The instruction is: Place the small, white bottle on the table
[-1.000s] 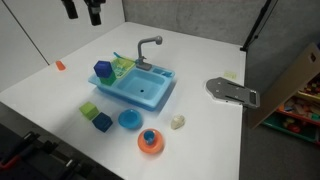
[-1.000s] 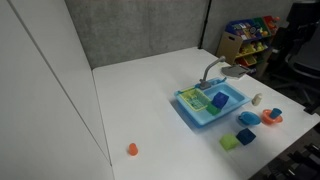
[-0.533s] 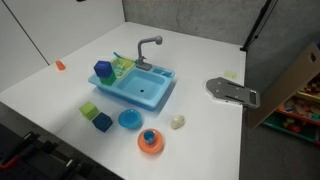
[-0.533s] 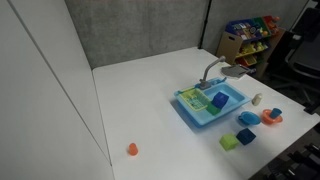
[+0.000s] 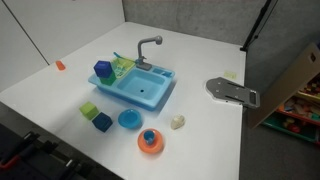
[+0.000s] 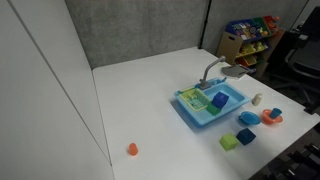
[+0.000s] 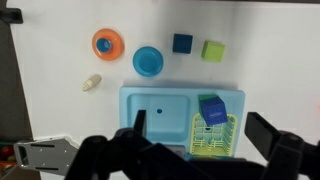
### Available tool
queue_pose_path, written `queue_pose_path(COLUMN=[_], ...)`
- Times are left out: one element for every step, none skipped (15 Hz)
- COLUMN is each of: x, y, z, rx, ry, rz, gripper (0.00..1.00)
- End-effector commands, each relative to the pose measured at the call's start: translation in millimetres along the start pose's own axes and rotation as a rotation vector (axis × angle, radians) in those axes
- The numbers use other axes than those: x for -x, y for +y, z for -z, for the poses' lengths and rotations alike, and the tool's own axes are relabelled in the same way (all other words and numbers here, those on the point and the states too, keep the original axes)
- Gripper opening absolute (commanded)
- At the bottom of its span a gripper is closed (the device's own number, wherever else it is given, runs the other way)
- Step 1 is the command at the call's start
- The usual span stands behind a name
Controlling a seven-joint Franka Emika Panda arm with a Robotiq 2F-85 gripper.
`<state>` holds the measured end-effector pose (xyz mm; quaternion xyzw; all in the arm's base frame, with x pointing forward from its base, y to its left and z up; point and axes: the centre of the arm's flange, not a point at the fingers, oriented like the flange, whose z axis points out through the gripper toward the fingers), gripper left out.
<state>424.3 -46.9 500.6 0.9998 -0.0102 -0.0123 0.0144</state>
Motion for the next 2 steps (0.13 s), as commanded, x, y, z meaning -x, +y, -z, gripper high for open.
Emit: queue_pose_path(x=[-0.3,-0.5], y=[0.0,0.0], z=[-0.7,-1.2], rx=[0.000,0.000], ry=[-0.001,-0.003], rz=[0.000,0.000], gripper=[1.00,1.00])
